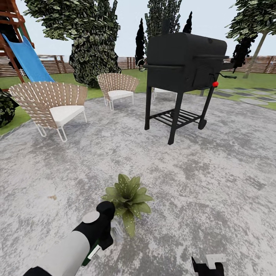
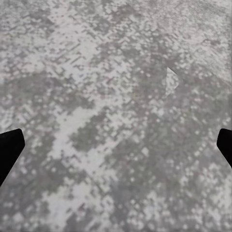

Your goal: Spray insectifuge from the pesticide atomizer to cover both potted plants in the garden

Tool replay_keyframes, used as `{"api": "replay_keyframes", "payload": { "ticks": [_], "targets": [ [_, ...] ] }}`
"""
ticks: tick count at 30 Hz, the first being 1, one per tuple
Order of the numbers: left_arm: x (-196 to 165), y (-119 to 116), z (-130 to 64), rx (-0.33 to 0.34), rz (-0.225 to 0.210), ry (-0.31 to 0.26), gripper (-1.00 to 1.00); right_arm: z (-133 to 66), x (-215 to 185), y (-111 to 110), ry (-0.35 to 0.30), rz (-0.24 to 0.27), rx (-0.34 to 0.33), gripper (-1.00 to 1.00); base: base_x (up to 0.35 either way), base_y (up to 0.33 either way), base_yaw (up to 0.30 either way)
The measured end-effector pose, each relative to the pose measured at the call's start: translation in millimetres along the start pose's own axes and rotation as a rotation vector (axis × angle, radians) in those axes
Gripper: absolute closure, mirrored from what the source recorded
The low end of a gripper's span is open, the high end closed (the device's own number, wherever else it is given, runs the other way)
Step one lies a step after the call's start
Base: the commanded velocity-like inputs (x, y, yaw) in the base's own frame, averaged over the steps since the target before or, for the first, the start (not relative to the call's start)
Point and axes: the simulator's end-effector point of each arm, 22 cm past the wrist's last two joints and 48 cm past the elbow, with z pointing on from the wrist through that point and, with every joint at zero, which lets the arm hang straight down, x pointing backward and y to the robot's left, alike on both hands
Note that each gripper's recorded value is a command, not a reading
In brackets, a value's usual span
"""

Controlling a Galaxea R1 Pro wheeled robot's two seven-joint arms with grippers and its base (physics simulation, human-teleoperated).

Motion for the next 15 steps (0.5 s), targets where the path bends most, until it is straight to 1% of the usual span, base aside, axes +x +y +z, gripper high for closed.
{"api": "replay_keyframes", "payload": {
  "ticks": [3,5,11,15],
  "targets": [
    [-23.0,10.9,-26.1,-0.05,0.004,-0.082,1.0,0.0,0.0,0.0,0.0,0.0,0.0,-1.0,0.0,0.0,0.0],
    [-27.0,14.1,-32.0,-0.063,0.004,-0.098,1.0,0.0,0.0,0.0,0.0,0.0,0.0,-1.0,0.0,0.0,0.0],
    [-19.9,23.3,-31.2,-0.078,-0.005,-0.09,1.0,0.0,0.0,-0.8,0.0,-0.001,0.001,-1.0,0.0,0.0,0.0],
    [9.6,45.0,-19.8,-0.092,-0.039,-0.044,1.0,0.0,0.1,-2.6,0.001,-0.002,0.003,-1.0,0.0,0.0,0.0]
  ]
}}
